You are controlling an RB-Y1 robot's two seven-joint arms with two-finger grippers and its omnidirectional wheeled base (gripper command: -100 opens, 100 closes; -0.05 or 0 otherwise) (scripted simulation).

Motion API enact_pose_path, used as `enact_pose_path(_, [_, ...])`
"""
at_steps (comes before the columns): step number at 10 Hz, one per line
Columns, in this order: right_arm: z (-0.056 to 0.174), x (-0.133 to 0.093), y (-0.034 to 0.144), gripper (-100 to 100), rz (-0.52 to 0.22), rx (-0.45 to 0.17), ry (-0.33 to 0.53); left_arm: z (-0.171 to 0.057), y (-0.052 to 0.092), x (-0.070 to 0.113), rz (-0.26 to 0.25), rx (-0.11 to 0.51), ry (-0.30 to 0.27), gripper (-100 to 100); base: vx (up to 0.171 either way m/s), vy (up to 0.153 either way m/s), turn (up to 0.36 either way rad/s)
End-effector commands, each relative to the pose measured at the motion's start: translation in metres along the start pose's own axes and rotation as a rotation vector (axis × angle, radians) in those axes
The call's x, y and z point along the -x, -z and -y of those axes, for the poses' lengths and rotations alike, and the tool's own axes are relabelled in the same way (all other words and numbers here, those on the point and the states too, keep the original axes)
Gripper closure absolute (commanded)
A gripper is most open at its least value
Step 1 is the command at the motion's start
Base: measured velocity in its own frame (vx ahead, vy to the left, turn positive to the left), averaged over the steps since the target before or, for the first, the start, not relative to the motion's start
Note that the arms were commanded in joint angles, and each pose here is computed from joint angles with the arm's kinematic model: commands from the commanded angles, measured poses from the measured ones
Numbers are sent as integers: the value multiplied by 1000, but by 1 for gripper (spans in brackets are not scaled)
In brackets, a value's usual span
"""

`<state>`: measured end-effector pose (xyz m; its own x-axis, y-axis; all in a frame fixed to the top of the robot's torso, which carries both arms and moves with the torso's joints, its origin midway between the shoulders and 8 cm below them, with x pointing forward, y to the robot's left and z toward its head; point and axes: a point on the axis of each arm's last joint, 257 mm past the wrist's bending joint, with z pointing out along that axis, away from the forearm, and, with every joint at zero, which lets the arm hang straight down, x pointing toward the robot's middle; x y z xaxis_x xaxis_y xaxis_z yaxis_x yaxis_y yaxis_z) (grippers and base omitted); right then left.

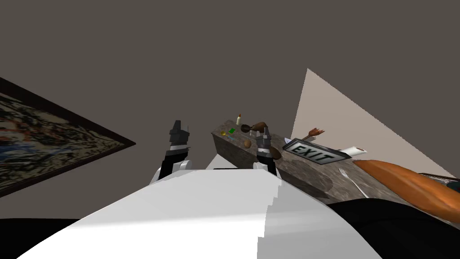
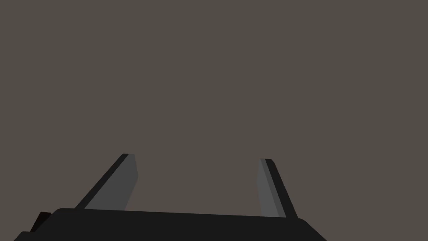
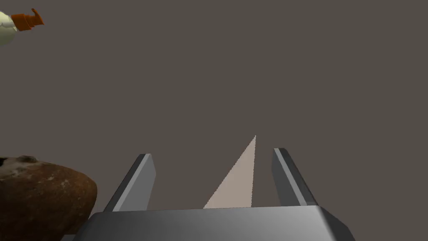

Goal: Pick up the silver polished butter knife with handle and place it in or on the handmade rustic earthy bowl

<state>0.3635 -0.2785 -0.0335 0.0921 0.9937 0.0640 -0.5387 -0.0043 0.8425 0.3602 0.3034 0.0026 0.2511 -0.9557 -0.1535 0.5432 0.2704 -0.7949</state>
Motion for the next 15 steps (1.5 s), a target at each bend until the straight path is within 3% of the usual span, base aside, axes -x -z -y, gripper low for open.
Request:
enact_pose_path(1, [16, 11, 10, -100, -15, -57, 56, 0, 0, 0, 0, 0, 0, 0, -3, -13, 96])
enact_pose_path(5, [48, 38, 37, -100, -47, -188, 190, 0, 0, 0, 0, 0, 0, 0, 2, -24, 127])
enact_pose_path(9, [85, 81, 81, -100, -98, -369, 380, 0, 0, 0, 0, 0, 0, 0, -4, -4, 211])
enact_pose_path(10, [85, 81, 81, -100, -104, -370, 383, 0, 0, 0, 0, 0, 0, 0, -4, -4, 59])
enact_pose_path(14, [111, 135, 137, -100, -196, -572, 614, 0, 0, 0, 0, 0, 0, 0, -4, 2, 260])
enact_pose_path(15, [112, 136, 141, -100, -198, -581, 617, 0, 0, 0, 0, 0, 0, 0, 0, -12, 102])
